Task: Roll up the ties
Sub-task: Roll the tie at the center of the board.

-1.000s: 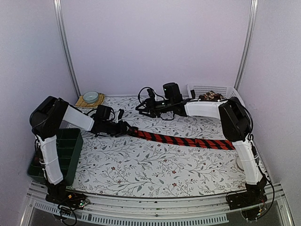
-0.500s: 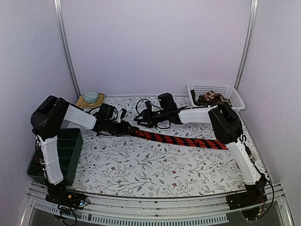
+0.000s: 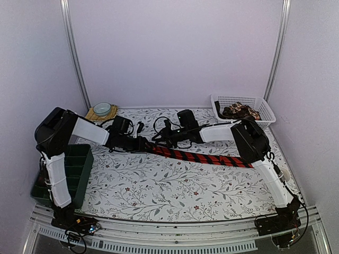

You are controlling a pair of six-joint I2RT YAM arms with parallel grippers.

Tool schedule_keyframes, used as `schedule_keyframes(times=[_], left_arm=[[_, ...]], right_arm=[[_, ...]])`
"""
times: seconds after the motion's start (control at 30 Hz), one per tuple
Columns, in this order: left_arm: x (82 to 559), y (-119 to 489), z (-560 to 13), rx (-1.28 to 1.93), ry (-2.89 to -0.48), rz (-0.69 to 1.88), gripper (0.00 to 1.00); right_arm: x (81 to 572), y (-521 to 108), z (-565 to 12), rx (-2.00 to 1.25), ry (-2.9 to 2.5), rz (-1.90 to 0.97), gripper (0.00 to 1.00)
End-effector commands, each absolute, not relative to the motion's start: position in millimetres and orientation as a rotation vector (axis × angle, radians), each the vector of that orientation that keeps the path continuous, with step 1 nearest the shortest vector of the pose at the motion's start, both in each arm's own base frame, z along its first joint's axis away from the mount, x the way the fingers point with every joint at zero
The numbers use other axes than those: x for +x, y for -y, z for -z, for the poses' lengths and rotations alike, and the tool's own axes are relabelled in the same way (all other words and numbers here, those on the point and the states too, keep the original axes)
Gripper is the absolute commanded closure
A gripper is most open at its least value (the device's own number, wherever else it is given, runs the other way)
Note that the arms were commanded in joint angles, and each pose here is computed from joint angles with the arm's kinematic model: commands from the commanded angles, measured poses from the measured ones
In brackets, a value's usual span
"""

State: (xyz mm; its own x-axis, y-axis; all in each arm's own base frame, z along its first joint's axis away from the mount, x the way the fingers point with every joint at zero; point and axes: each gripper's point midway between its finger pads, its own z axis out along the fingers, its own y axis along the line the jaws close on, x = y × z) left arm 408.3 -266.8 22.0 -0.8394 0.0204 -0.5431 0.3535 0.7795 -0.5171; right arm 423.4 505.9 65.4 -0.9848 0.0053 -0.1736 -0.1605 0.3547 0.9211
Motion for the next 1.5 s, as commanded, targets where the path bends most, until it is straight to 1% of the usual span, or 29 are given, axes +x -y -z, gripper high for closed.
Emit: schedule_keyframes(times=[0.0, 0.13, 0.27, 0.3, 0.37, 0.4, 0.47, 0.5, 0.6, 0.7, 0.93, 1.1, 1.23, 1.37, 1.47], left_arm=[[400, 260, -16, 0.32, -2.5, 0.775, 0.49], [401, 259, -17, 0.348, -2.512, 0.756, 0.47], [404, 251, -20, 0.376, -2.521, 0.683, 0.42], [408, 248, -36, 0.386, -2.49, 0.661, 0.41], [414, 242, -51, 0.419, -2.465, 0.618, 0.35], [417, 240, -58, 0.443, -2.452, 0.607, 0.26], [423, 236, -74, 0.499, -2.434, 0.566, 0.02], [427, 236, -84, 0.557, -2.41, 0.544, 0.0], [431, 241, -106, 0.791, -2.321, 0.49, 0.0], [425, 247, -113, 1.078, -2.189, 0.439, 0.0], [418, 240, -98, 1.434, -1.975, 0.294, 0.01], [418, 238, -77, 1.597, -1.836, 0.25, 0.01], [426, 237, -51, 1.669, -1.833, 0.276, 0.02], [421, 237, -27, 1.788, -1.786, 0.316, 0.03], [431, 234, -19, 1.794, -1.785, 0.311, 0.04]], right_arm=[[415, -508, -2, -0.086, -2.566, -1.683, 0.69], [413, -509, 5, -0.075, -2.585, -1.678, 0.71], [411, -508, 12, -0.069, -2.602, -1.667, 0.73], [410, -508, 12, -0.073, -2.601, -1.666, 0.73], [409, -508, 12, -0.079, -2.597, -1.665, 0.73], [410, -508, 12, -0.083, -2.591, -1.663, 0.73], [409, -508, 11, -0.094, -2.585, -1.659, 0.73], [409, -508, 11, -0.102, -2.583, -1.657, 0.73], [407, -507, 11, -0.12, -2.573, -1.666, 0.73], [406, -506, 11, -0.119, -2.572, -1.659, 0.73], [404, -506, 12, -0.114, -2.589, -1.656, 0.73], [403, -506, 12, -0.125, -2.59, -1.655, 0.73], [403, -507, 12, -0.127, -2.588, -1.658, 0.73], [403, -507, 12, -0.128, -2.591, -1.659, 0.73], [402, -507, 13, -0.133, -2.591, -1.657, 0.73]])
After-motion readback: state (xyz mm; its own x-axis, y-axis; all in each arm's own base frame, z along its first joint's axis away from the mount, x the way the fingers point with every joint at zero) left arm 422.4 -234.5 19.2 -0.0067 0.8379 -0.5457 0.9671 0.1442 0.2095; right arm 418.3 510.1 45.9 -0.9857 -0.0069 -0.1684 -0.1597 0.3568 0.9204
